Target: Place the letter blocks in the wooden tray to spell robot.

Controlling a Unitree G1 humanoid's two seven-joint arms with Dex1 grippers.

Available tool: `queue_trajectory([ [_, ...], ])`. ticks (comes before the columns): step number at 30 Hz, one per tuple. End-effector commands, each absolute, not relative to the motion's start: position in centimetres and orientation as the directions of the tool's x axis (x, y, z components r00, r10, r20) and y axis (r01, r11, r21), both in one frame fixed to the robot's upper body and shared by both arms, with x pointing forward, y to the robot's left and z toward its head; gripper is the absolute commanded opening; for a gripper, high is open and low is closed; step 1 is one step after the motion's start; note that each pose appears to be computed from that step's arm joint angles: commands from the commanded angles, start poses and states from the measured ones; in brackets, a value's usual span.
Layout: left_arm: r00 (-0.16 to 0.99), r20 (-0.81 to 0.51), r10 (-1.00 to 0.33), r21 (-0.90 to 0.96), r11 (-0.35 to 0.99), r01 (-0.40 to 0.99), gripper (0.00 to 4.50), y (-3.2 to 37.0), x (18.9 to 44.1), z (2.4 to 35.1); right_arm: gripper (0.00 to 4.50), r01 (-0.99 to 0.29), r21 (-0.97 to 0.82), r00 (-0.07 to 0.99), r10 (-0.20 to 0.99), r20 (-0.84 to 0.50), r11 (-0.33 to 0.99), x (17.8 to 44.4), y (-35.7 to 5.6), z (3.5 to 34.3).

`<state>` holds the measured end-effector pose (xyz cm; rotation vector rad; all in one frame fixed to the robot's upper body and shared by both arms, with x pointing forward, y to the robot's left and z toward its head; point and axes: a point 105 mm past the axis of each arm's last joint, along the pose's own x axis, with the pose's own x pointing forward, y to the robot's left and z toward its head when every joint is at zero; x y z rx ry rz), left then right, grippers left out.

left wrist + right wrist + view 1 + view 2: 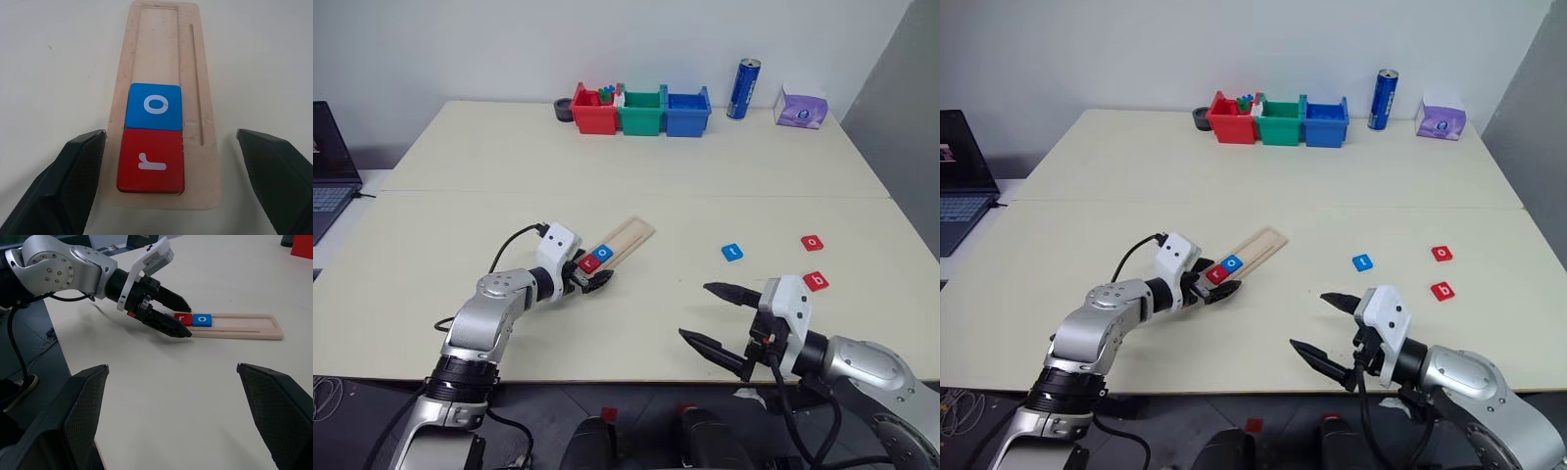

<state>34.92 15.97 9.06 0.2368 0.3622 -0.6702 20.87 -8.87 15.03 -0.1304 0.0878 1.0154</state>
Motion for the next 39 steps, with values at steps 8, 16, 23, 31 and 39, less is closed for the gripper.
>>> queue_trajectory([
  [8,0.687,-0.488,-0.539,0.083,0.755,0.651,4.50,16.3,34.6,7.2,4.46,-0.858,-0.104,0.511,0.854,-0.092,0.502,20.3,-8.4,16.2],
  [16,0.688,-0.489,-0.536,0.081,0.758,0.648,2.52,16.5,34.5,7.1,4.50,-0.861,-0.105,0.507,0.858,-0.086,0.498,20.4,-8.2,16.4],
  [23,0.693,-0.477,-0.541,0.086,0.756,0.649,1.47,16.4,34.5,7.4,4.50,-0.862,-0.105,0.504,0.860,-0.083,0.495,20.5,-8.1,16.4],
  [31,0.692,-0.456,-0.560,0.065,0.755,0.653,2.19,16.3,34.4,7.7,4.50,-0.864,-0.106,0.501,0.861,-0.081,0.493,20.6,-8.0,16.4],
  [39,0.750,-0.354,-0.559,0.069,0.784,0.617,4.46,16.5,35.0,9.5,4.50,-0.866,-0.103,0.498,0.863,-0.087,0.490,20.6,-8.0,16.3],
])
